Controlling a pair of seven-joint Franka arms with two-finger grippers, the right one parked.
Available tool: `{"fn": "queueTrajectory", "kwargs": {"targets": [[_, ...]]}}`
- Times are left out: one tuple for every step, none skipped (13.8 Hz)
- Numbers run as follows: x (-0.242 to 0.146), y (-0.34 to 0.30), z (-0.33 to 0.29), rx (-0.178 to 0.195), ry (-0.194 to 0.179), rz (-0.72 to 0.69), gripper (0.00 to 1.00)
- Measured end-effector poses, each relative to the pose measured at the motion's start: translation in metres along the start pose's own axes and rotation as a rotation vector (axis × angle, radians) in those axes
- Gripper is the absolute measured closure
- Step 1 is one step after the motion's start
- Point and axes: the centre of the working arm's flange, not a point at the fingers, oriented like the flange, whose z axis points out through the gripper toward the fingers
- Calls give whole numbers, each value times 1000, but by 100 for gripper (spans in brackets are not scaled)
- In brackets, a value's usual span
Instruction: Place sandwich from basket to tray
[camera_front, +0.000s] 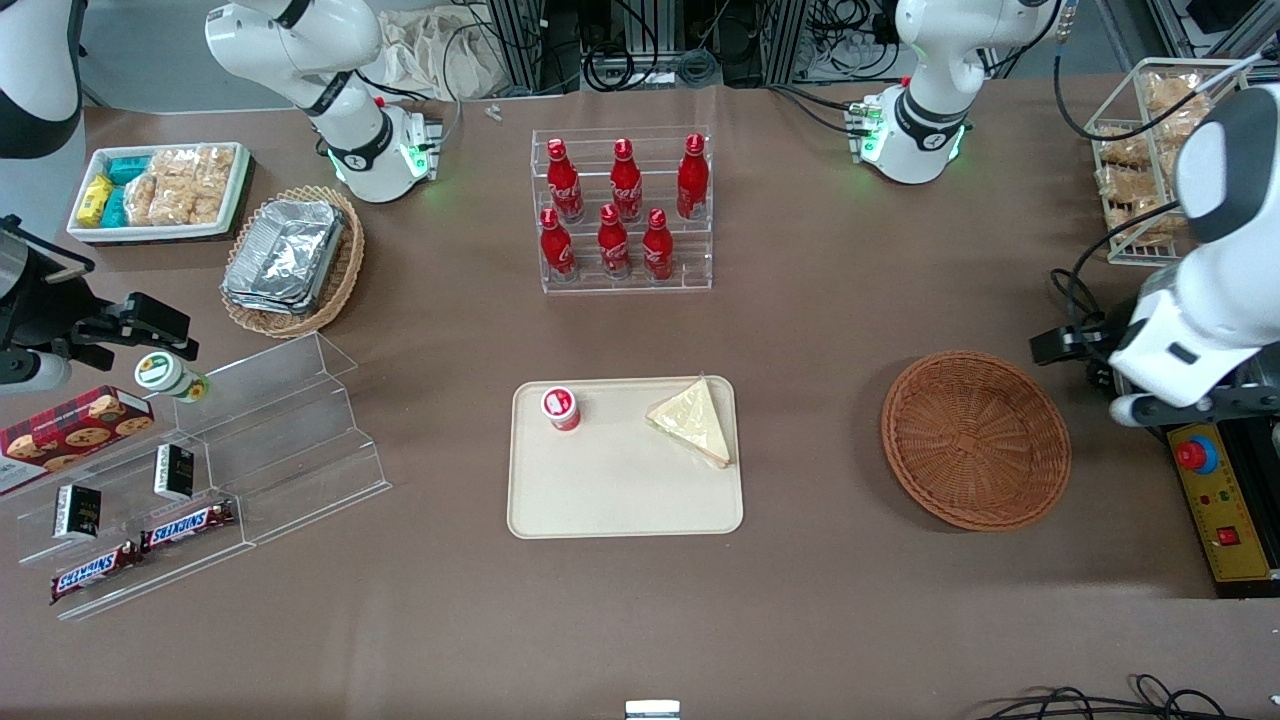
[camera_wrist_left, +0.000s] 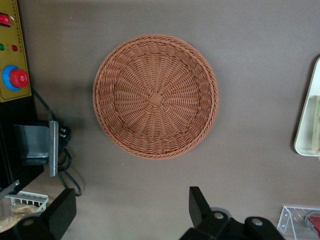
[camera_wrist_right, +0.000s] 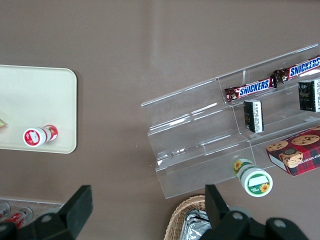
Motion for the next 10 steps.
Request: {"fn": "queueTrajectory", "kwargs": {"targets": [[-1, -8, -3, -7, 8, 1, 0], [0, -11, -5, -12, 19, 2, 0], [1, -11, -6, -17, 31, 2, 0], [3, -10, -6, -20, 42, 3, 0], [4, -10, -7, -21, 50, 3, 0], [5, -10, -7, -22, 55, 3, 0], [6, -10, -9, -23, 62, 3, 0], [7, -10, -12, -23, 70, 2, 0], [7, -10, -14, -24, 75, 2, 0], [8, -10, -16, -24, 79, 2, 0]]}}
